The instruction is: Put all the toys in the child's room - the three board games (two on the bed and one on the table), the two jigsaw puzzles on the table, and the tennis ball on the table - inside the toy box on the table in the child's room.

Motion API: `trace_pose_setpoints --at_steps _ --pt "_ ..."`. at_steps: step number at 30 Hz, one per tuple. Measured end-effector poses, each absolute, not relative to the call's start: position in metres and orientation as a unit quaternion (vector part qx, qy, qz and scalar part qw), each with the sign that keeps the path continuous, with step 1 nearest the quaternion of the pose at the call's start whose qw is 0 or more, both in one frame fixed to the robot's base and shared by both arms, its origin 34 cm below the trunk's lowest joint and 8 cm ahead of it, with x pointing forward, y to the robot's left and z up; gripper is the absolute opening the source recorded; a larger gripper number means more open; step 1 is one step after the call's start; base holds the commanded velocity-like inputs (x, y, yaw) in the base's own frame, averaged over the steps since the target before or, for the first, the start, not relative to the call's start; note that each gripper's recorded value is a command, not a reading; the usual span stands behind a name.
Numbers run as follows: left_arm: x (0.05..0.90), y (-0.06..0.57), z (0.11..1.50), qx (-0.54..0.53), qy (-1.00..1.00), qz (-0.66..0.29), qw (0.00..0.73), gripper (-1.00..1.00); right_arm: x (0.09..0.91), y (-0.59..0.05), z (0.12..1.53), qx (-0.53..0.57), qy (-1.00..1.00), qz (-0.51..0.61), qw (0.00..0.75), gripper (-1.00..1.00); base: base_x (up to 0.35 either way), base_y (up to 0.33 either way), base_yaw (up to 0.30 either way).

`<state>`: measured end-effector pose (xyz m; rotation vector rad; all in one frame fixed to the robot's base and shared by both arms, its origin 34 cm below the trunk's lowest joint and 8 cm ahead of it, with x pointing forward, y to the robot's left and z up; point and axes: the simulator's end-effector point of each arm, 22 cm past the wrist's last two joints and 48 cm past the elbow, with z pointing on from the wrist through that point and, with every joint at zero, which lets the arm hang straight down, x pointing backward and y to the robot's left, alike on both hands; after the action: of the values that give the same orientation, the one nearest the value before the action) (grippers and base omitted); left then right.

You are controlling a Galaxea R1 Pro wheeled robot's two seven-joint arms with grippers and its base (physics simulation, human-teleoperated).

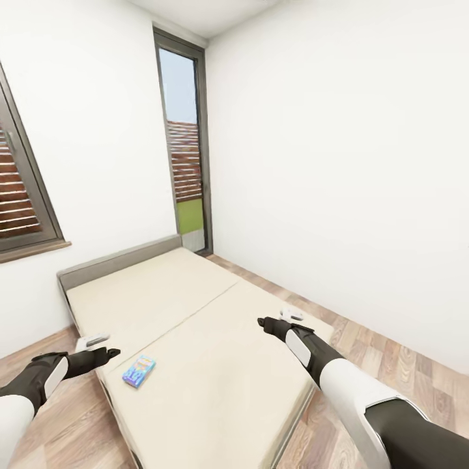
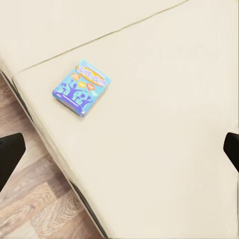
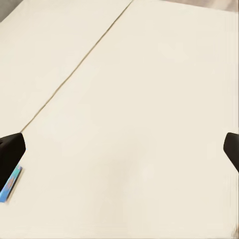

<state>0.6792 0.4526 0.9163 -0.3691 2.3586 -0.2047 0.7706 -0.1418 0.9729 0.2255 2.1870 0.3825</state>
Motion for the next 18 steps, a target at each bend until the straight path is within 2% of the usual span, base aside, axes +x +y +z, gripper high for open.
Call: trace_pose_setpoints --at_steps 7,18 --pt "0.6795 0.4524 0.918 -0.143 0.916 -0.08 0.366 1.0 0.7706 -0.1418 0.9747 0.091 0.88 0.154 0.441 1.0 0.0 0.084 -0.277" --pt "0.6799 0.4525 0.9209 -0.143 0.915 -0.08 0.368 1.0 0.7709 -0.1418 0.9783 0.09 0.879 0.154 0.443 1.0 0.0 0.011 -0.277"
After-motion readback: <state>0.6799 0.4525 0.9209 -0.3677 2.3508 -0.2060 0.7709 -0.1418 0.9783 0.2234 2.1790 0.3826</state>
